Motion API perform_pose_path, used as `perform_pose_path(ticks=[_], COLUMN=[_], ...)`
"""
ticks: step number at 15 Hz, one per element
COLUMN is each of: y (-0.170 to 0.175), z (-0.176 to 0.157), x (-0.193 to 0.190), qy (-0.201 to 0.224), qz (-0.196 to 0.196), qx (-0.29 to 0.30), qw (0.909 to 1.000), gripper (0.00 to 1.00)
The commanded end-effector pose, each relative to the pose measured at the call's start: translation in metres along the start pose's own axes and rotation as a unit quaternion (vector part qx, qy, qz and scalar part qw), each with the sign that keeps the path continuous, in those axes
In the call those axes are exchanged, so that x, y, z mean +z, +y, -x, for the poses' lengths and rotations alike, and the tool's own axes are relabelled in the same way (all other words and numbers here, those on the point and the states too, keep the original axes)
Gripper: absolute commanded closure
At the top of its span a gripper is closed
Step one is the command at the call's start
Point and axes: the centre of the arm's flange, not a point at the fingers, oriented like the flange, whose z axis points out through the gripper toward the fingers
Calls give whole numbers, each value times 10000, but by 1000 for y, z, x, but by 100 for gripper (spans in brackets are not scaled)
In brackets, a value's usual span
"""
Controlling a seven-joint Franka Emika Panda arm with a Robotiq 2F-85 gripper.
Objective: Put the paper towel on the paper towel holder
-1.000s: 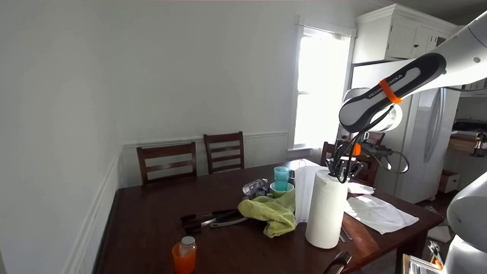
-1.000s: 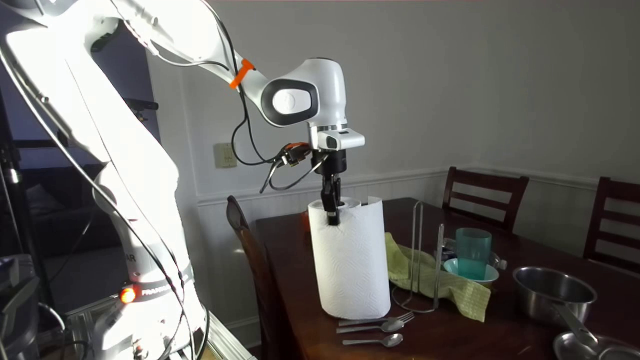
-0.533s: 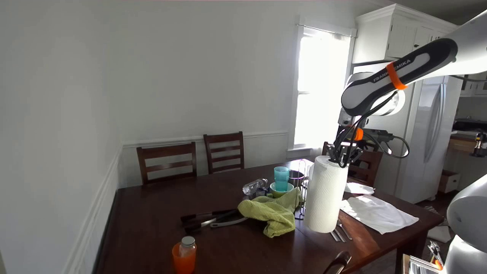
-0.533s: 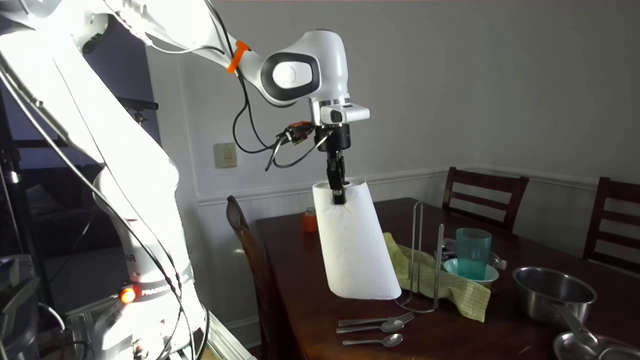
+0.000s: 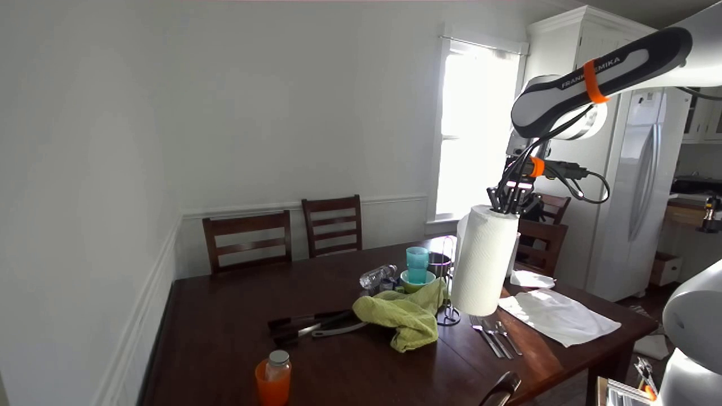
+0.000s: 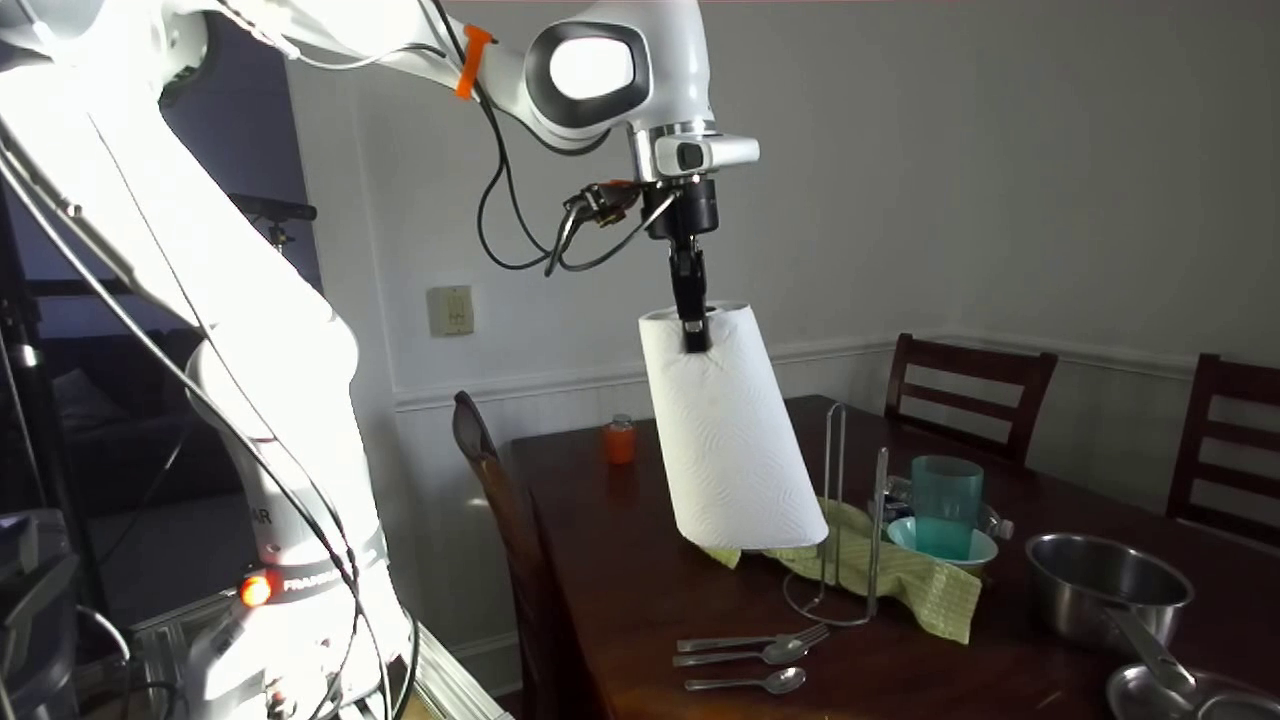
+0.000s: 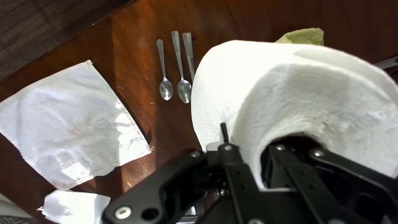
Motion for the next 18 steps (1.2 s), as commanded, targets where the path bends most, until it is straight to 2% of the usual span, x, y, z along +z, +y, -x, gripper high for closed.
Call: perform_pose_path(ticks=[1, 2, 3, 12, 18], y=[0, 0, -1, -8, -18], z=[0, 0, -1, -25, -58], x=[0, 0, -6, -104, -136], qy=[1, -2, 62, 262, 450], qz=[0, 1, -38, -203, -235], qx=[-1, -2, -8, -57, -4], qw=[10000, 10000, 10000, 9994, 9987], gripper=[82, 82, 95, 95, 95])
